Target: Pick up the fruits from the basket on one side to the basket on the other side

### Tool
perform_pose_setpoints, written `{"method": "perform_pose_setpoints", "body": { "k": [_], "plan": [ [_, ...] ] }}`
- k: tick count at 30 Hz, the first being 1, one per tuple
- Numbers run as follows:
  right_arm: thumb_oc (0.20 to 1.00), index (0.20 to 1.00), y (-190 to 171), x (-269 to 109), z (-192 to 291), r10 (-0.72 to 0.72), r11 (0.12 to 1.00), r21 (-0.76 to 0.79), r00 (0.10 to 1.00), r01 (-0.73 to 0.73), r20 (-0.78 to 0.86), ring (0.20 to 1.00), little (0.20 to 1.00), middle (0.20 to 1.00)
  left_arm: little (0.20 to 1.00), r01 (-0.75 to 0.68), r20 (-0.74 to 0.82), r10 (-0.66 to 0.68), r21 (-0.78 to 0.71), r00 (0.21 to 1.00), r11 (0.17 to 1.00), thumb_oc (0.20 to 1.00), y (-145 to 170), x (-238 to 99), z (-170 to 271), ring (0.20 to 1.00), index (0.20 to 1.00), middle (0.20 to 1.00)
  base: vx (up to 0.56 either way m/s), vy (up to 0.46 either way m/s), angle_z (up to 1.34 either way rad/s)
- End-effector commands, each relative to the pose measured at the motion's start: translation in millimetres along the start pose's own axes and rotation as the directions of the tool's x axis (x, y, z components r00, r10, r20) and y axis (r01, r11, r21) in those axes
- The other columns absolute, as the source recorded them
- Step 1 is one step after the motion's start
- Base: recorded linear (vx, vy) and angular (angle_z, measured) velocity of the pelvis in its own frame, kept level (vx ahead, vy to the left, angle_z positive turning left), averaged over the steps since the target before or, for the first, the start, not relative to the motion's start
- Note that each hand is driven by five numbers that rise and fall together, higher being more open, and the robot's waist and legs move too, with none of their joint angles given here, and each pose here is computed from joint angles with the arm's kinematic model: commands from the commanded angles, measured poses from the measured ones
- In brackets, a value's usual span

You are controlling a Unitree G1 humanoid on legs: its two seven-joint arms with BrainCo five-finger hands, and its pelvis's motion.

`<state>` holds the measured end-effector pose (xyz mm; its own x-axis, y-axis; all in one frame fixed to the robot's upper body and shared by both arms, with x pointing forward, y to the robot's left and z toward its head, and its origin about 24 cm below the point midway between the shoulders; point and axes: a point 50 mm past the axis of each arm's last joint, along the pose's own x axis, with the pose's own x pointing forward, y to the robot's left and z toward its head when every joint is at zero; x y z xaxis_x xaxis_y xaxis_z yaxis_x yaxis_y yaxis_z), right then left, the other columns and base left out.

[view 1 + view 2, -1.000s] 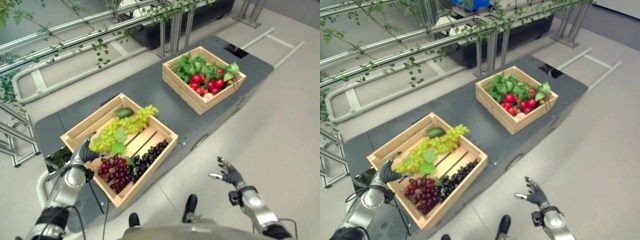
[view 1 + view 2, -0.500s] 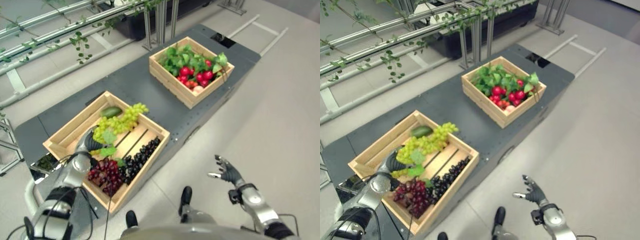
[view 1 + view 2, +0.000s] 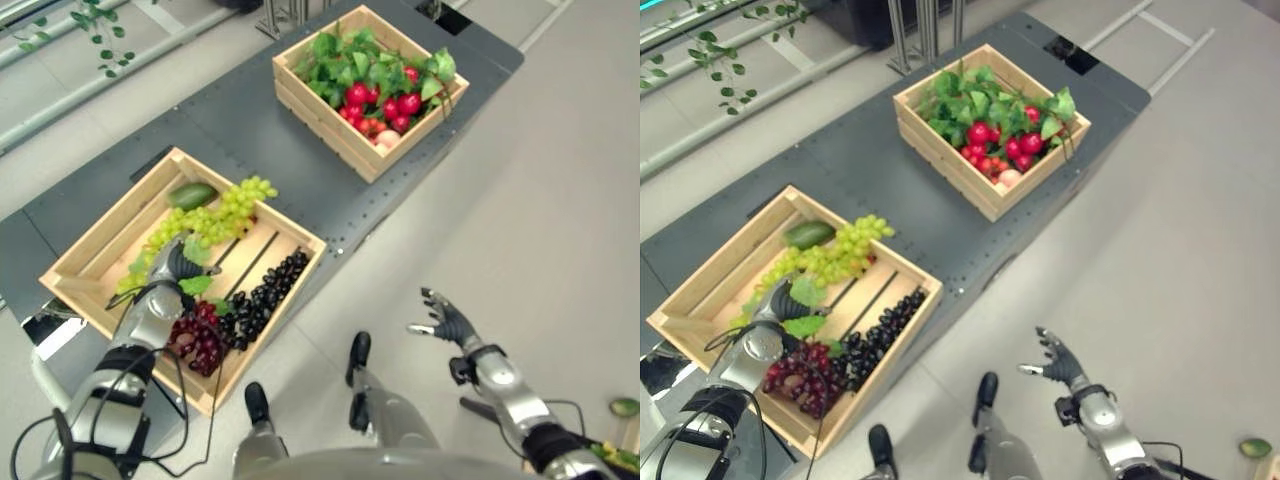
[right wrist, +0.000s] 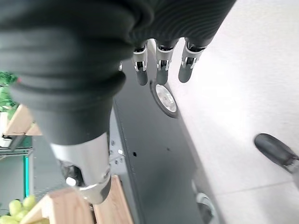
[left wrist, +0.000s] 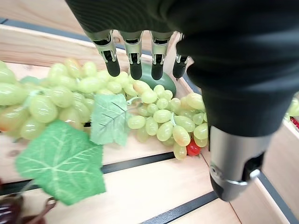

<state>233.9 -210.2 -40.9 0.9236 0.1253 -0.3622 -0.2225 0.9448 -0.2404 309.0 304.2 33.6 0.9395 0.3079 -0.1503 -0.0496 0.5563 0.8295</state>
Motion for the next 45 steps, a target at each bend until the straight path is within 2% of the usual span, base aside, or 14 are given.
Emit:
{"method": "perform_pose_setpoints", "body": {
  "k": [1, 11, 23, 32, 36, 45],
  "plan": [
    [1.000, 1.000, 5, 5, 23, -0.003, 0.999, 0.037, 0.992, -0.001, 0.125, 1.000, 1.000, 1.000, 1.000, -0.133, 0.021, 0.133, 0.000, 0.991, 0.991, 1.000, 39, 13, 9, 1.000, 1.000, 1.000, 0.06, -0.066, 0.02],
    [1.000, 1.000, 9, 9, 37, 0.012, 0.999, 0.050, 0.983, -0.022, 0.185, 1.000, 1.000, 1.000, 1.000, -0.168, 0.057, 0.167, 0.013, 0.984, 0.986, 1.000, 48, 19, 23, 1.000, 1.000, 1.000, 0.04, -0.041, 0.02],
    [1.000, 1.000, 2, 10, 52, -0.015, 0.998, 0.063, 0.968, -0.001, 0.251, 1.000, 1.000, 1.000, 1.000, -0.141, 0.028, 0.140, 0.024, 0.990, 0.990, 1.000, 40, 19, 17, 1.000, 1.000, 1.000, 0.00, -0.007, 0.00],
    [1.000, 1.000, -2, 9, 79, -0.026, 0.997, 0.083, 0.927, -0.005, 0.374, 1.000, 1.000, 1.000, 1.000, -0.136, 0.002, 0.136, -0.004, 0.991, 0.991, 1.000, 30, 19, 15, 1.000, 1.000, 1.000, 0.00, -0.004, 0.01],
    [1.000, 1.000, -1, 7, 77, -0.012, 0.997, 0.078, 0.928, -0.018, 0.373, 1.000, 1.000, 1.000, 1.000, -0.146, -0.003, 0.146, -0.007, 0.989, 0.989, 1.000, 31, 19, 13, 1.000, 1.000, 1.000, 0.04, -0.010, -0.01],
    [1.000, 1.000, 1, 3, 62, 0.016, 0.998, 0.047, 0.945, -0.033, 0.327, 1.000, 1.000, 1.000, 1.000, -0.104, -0.015, 0.105, 0.056, 0.994, 0.993, 1.000, 12, 8, -3, 1.000, 1.000, 1.000, 0.02, 0.052, -0.11]
  ]
}}
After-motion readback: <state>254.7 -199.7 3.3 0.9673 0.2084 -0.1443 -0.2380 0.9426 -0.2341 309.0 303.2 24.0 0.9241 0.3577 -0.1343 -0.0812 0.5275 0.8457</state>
